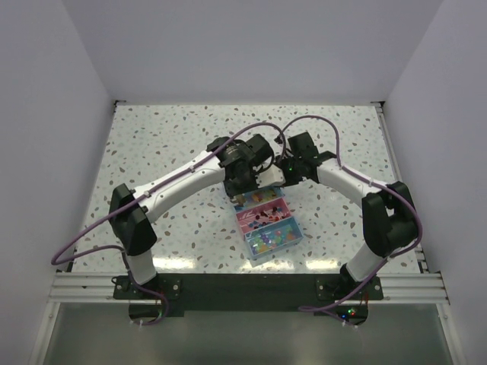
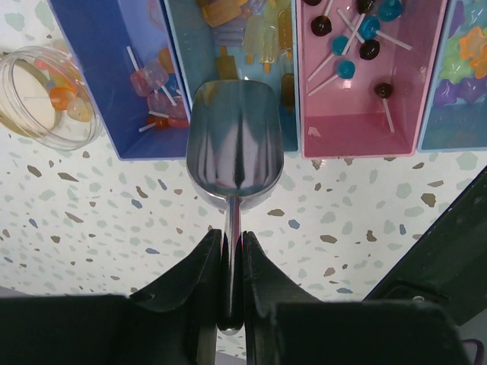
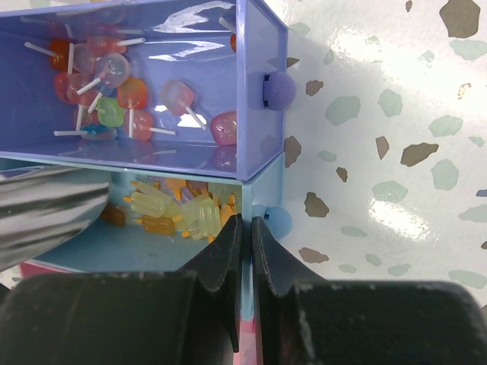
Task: Pack the candies
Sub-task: Scoop the fake candies from the storage box.
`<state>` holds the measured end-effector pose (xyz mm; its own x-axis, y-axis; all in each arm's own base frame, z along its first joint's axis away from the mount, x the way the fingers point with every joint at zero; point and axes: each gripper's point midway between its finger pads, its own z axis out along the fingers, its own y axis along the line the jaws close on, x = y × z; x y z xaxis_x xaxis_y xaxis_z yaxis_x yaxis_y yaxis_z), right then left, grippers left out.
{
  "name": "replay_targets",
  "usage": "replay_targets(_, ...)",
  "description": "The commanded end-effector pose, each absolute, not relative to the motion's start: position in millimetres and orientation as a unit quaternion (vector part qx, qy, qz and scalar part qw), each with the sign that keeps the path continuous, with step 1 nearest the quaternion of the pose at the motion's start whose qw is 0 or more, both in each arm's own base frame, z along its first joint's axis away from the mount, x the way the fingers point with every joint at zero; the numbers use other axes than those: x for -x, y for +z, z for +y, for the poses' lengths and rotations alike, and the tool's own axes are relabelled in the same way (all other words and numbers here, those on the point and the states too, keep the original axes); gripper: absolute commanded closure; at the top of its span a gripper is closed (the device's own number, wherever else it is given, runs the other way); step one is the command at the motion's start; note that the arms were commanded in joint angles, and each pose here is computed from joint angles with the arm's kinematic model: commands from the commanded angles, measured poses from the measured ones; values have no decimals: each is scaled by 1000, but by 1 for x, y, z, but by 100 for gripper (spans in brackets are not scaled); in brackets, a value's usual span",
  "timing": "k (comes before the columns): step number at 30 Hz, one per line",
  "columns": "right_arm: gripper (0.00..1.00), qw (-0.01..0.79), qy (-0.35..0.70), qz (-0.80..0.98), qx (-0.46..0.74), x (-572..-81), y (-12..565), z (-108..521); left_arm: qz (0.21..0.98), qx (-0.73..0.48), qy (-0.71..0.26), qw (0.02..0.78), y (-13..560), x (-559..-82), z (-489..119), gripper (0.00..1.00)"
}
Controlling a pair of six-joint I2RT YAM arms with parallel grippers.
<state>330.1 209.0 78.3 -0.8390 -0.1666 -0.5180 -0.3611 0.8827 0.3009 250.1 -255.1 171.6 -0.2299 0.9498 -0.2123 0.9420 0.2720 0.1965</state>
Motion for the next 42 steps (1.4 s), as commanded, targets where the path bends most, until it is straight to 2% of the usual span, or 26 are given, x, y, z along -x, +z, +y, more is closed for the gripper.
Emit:
replay_targets(1, 100, 255, 206, 932, 155, -323, 86, 213, 772, -616, 48, 150, 175, -257, -254, 100)
replay_targets(11, 100, 251, 237, 927, 145, -316, 90, 222, 764, -633, 30, 123, 145, -253, -278, 100)
replay_targets(18, 100, 239, 271, 924, 124, -305, 81, 229, 783, -607, -47, 130, 117, -241, -302, 100)
replay_targets(23, 100, 230, 266, 929, 116, -297, 70, 224, 812, -564, -96, 115, 94, -223, -297, 100)
replay_targets(27, 100, 222, 260, 933, 114, -291, 62, 220, 826, -547, -95, 96, 78, -214, -278, 100)
replay_targets(33, 100, 225, 263, 931, 116, -292, 63, 222, 828, -544, -101, 90, 69, -213, -274, 100)
replay_targets(42, 100, 234, 281, 924, 111, -296, 71, 229, 826, -531, -147, 116, 83, -231, -318, 100)
